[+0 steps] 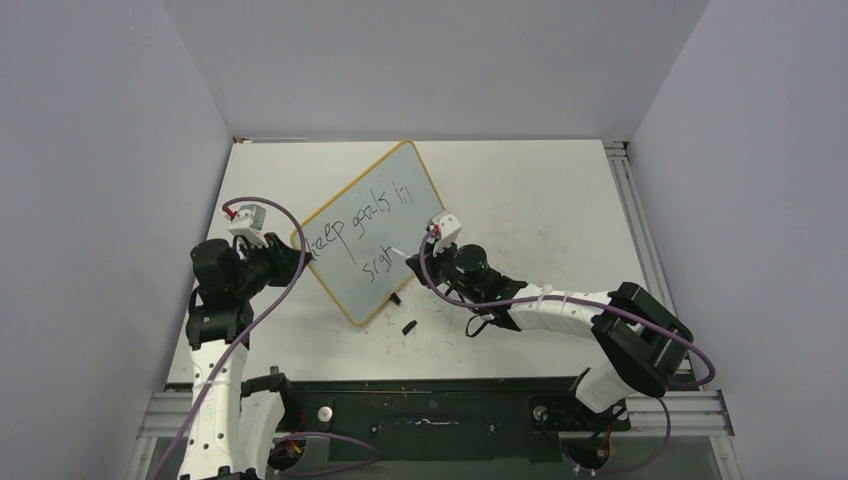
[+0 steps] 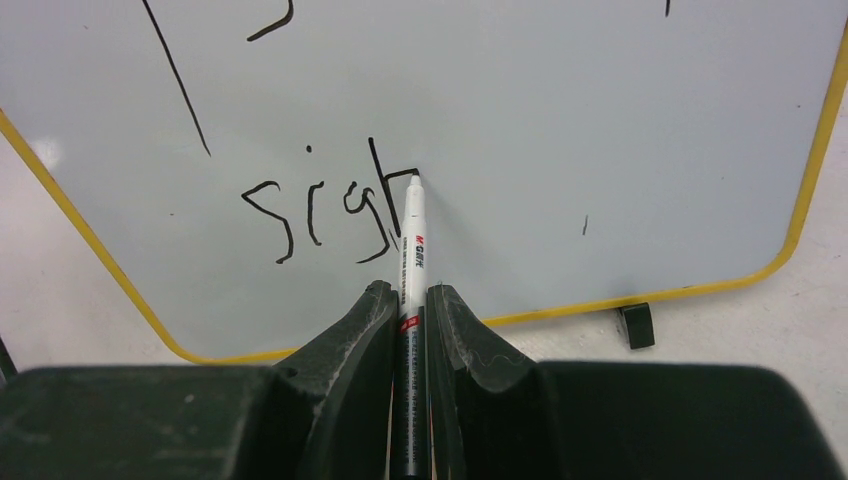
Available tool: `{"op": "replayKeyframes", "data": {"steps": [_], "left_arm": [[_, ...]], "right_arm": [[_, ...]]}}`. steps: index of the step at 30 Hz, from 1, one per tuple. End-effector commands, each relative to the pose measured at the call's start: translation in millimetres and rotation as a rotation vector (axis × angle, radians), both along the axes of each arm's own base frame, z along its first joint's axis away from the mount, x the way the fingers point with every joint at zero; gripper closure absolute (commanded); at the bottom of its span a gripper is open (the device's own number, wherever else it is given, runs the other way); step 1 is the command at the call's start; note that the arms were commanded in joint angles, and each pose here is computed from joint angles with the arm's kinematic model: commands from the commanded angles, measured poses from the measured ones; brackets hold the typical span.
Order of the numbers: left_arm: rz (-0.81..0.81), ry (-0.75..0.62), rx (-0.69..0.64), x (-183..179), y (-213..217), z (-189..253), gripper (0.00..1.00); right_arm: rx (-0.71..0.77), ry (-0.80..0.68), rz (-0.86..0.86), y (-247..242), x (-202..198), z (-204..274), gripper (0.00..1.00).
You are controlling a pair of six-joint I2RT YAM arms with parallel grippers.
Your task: Write a sentence on the whiteboard
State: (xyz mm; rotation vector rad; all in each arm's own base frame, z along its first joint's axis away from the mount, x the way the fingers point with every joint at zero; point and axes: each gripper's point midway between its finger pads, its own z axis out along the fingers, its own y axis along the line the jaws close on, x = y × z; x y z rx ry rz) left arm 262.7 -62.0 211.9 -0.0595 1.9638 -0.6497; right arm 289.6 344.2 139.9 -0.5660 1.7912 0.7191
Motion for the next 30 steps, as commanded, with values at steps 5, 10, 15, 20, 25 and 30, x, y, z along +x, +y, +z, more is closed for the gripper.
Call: {"op": "replayKeyframes", "data": {"steps": [5, 10, 15, 20, 25, 30], "left_arm": [[-0.012, -0.050, 0.017, 2.1, -1.1, 11.9, 0.86], [-0.012, -0.051, 0.017, 2.1, -1.0, 12.3, 0.86], [-0.012, -0.050, 0.016, 2.3, -1.2, 12.0, 0.86], [-0.012, -0.052, 0.017, 2.1, -1.2, 12.6, 0.86], [-0.012, -0.052, 0.016, 1.9, -1.4, 12.6, 0.86], [-0.011, -0.052, 0.016, 1.9, -1.2, 12.6, 0.86]], "right_arm": [[0.042, -0.046, -0.031, 0.9, 15.0, 20.4, 0.95], [0.032, -0.027, -0.020, -0.1, 10.1, 11.1, 0.95], [0.027, -0.001, -0.015, -3.1, 1.6, 1.0, 0.95], [0.015, 0.023, -0.011, -5.1, -6.5, -10.6, 0.95], [0.008, 0.025, -0.018, -7.1, -8.4, -12.9, 0.95], [0.003, 0.028, -0.022, -8.8, -10.1, -13.6, 0.95]]}}
